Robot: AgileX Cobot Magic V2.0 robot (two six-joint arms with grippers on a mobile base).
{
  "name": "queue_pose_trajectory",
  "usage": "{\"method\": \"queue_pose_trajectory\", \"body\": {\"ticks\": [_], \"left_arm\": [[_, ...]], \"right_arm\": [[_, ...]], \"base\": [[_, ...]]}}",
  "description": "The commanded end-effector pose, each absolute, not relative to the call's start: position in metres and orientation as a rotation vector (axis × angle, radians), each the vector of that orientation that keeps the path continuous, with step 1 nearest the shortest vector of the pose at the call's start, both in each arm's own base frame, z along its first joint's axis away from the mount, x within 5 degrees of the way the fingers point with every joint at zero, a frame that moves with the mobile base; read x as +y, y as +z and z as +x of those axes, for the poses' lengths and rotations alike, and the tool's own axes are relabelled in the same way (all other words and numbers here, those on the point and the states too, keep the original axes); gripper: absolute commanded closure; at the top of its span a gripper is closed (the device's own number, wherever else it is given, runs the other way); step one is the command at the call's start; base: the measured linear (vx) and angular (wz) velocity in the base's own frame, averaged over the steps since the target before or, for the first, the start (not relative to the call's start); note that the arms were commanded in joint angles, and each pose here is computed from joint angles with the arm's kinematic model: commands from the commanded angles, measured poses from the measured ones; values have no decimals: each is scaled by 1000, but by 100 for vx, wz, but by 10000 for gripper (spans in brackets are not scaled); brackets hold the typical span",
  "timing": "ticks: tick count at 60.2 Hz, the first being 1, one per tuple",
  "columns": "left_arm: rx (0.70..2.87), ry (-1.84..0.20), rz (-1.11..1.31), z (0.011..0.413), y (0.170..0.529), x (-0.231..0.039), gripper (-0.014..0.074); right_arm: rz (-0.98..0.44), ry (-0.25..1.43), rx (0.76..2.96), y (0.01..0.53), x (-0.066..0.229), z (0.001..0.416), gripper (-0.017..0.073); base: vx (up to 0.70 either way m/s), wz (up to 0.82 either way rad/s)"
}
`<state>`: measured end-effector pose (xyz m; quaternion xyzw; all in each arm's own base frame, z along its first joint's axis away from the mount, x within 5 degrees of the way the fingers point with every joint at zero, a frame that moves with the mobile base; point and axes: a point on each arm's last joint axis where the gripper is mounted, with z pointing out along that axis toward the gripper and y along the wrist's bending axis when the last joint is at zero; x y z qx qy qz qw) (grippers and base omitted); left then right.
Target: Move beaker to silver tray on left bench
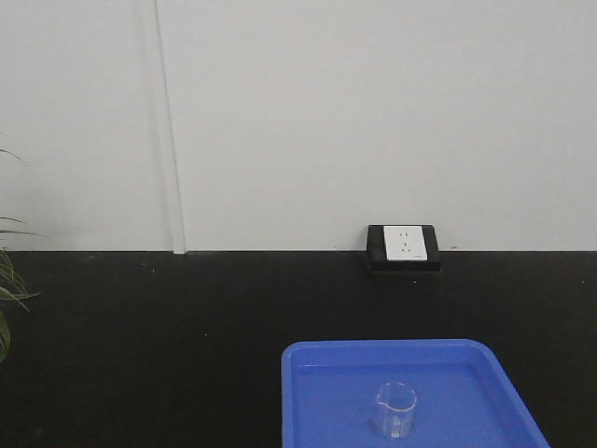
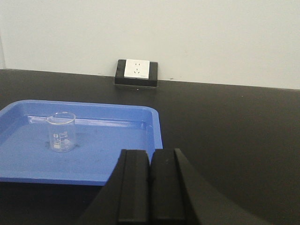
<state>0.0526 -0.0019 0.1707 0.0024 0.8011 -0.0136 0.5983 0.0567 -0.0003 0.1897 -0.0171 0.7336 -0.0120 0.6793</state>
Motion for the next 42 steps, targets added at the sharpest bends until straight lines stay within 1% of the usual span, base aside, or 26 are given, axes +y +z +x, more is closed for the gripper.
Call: {"method": "queue_pose_trajectory", "body": {"ticks": [1, 18, 23, 35, 42], "left_arm": [[1791, -41, 2, 54, 171, -2, 592], [1791, -41, 2, 54, 171, -2, 592], [1791, -41, 2, 54, 171, -2, 592], [1791, -41, 2, 54, 171, -2, 592], [1791, -41, 2, 54, 171, -2, 592]], "right_arm": [[-41, -26, 1558, 197, 0, 56, 571], [-42, -24, 1538, 198, 1, 56, 571], [-45, -21, 1503, 202, 1, 56, 571], [-48, 3, 1323, 219, 3, 53, 571], [-21, 36, 1299, 236, 3, 51, 571]], "base": [[0, 0], [0, 0], [0, 0], [0, 0], [0, 0]]}}
